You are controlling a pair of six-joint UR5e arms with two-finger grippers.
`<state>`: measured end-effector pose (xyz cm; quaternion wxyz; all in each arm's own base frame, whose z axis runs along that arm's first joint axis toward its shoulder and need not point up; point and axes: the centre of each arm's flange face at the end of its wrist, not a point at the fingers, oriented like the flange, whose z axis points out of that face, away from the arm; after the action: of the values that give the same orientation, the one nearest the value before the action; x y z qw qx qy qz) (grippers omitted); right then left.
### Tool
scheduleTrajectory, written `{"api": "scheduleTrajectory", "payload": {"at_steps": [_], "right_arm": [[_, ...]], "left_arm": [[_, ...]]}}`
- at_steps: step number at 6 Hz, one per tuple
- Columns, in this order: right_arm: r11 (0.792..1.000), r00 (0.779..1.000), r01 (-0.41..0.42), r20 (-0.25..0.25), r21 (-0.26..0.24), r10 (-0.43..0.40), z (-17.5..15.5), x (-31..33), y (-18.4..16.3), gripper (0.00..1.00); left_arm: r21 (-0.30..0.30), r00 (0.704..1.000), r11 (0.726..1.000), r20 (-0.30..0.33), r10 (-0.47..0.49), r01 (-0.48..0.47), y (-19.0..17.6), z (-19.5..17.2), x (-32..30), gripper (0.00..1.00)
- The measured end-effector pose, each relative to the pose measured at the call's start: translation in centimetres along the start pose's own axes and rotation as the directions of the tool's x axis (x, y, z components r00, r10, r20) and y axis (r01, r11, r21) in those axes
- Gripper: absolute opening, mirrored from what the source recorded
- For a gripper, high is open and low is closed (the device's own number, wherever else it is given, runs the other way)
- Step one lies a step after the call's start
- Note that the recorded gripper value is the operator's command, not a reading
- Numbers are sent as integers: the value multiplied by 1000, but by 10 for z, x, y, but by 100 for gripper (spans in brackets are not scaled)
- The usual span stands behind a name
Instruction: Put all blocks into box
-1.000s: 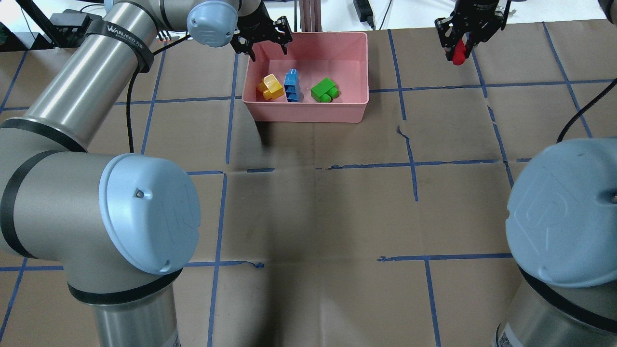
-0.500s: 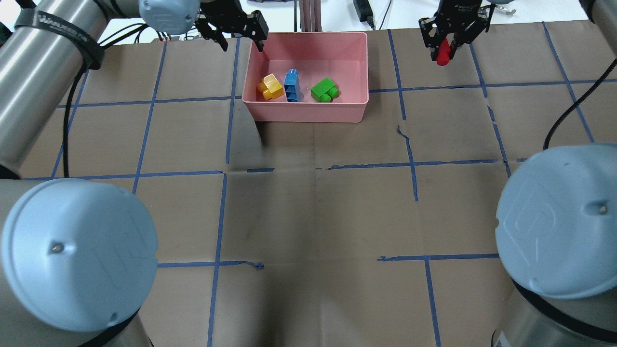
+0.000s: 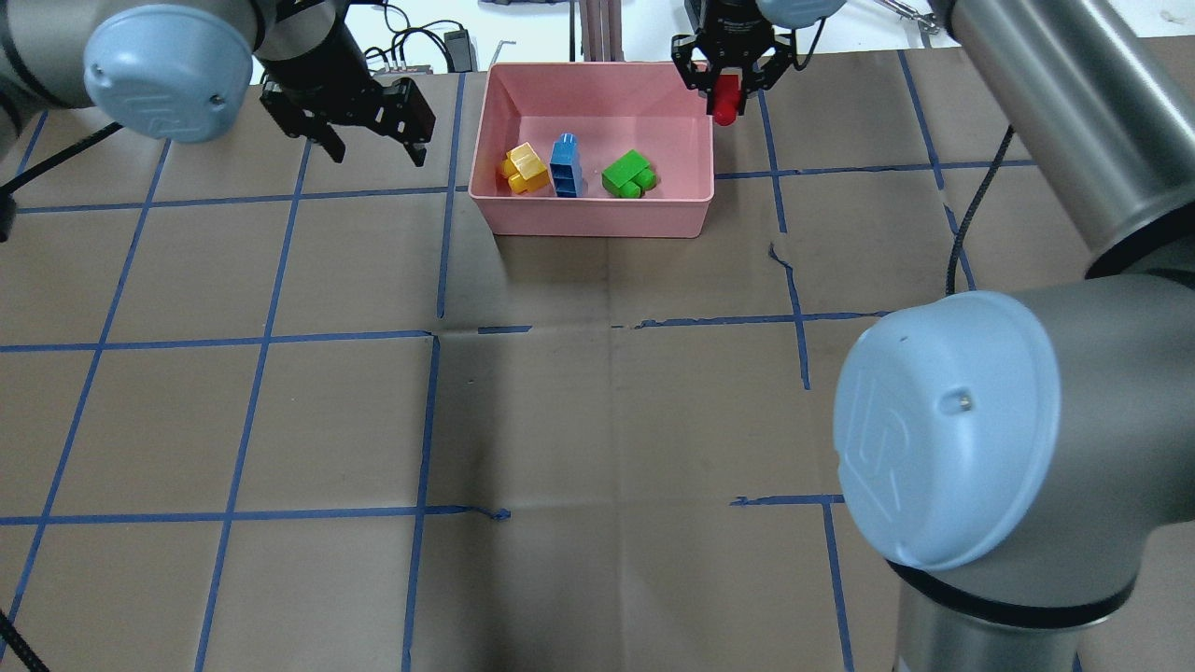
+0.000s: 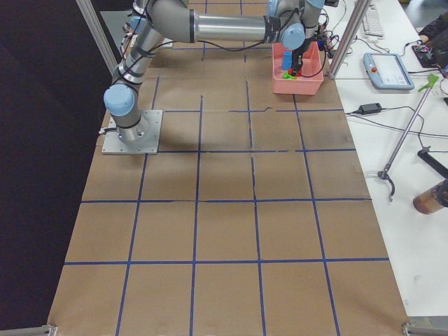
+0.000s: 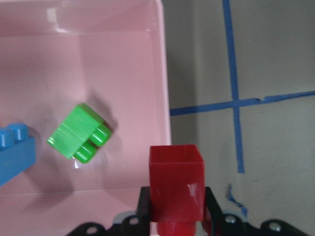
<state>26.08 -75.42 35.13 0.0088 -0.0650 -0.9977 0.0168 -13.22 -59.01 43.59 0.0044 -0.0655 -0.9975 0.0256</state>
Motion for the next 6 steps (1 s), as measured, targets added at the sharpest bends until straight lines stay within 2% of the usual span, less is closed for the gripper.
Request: {"api": "scheduleTrajectory", "payload": {"at_steps": [1,2,4,6], "right_arm": [[1000,1000,-26,17,4,26,24,-29,-7,28],[999,999,-34,26,8,34,47,-43,-13,99],[999,999,-36,31,-2,37,66,-51,-16,100],[999,999,-30,41,-12,30,63,-59,-9,100]], "left_arm": [[-62,1000,998,20,-7,9,25,-10,-3,93],[-96,1000,995,21,-11,13,41,-17,-1,93],[-108,1000,994,-10,-16,15,51,-18,6,94],[-112,999,994,-28,-19,15,54,-13,7,99]]}}
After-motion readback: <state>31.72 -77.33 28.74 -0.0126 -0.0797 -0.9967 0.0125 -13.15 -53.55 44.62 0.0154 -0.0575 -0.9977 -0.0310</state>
